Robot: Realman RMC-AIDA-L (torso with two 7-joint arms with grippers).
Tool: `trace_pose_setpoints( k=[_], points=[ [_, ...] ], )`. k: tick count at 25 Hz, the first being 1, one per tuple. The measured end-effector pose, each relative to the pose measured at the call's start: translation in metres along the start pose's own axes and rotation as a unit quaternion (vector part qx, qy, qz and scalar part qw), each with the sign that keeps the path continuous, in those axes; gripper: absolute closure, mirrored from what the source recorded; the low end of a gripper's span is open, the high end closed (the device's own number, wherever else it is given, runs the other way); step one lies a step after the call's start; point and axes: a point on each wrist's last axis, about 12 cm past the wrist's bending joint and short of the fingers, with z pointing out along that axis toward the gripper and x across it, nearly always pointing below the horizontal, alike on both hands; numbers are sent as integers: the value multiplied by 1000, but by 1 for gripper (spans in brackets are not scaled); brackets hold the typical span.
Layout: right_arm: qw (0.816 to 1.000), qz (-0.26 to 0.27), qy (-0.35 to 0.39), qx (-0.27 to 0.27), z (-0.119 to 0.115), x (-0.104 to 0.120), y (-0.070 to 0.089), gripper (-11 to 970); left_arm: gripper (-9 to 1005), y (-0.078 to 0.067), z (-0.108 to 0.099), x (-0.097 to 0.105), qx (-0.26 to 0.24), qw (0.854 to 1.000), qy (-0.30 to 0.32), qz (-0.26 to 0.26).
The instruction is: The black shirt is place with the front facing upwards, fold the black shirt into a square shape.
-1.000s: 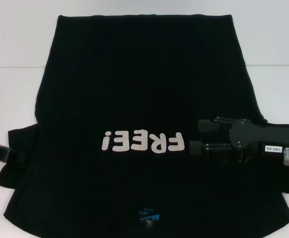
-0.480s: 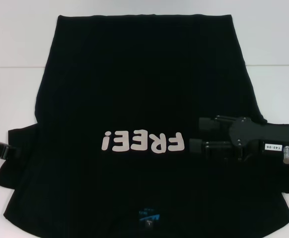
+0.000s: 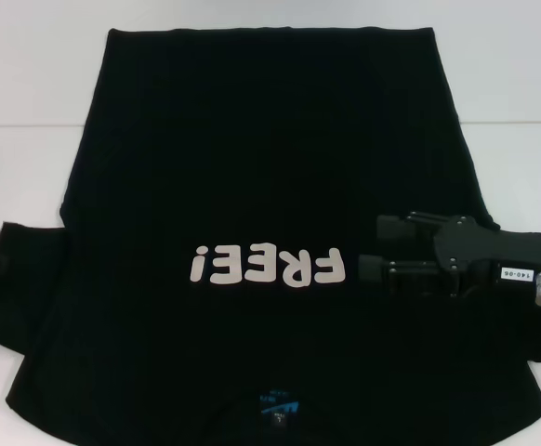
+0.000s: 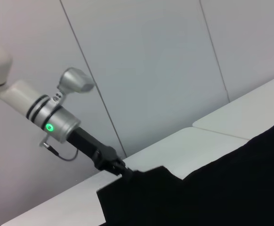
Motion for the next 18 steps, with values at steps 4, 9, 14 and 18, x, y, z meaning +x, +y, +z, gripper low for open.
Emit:
trace_pose_setpoints(
  k=[4,9,14,18],
  points=[
    [1000,0,-4,1,-2,2,1,45,981,7,-13,1,-8,1000,-12,-11],
    [1000,-2,-5,2,-3,4,1,45,981,13,-23,6,-3,999,-20,-25],
    [1000,-4,-6,2,-3,4,2,44,980,8,-25,5,20,999,-22,-27],
    [1000,-4,-6,2,-3,5,2,44,980,5,-28,-1,35,998,-32,-31]
  ],
)
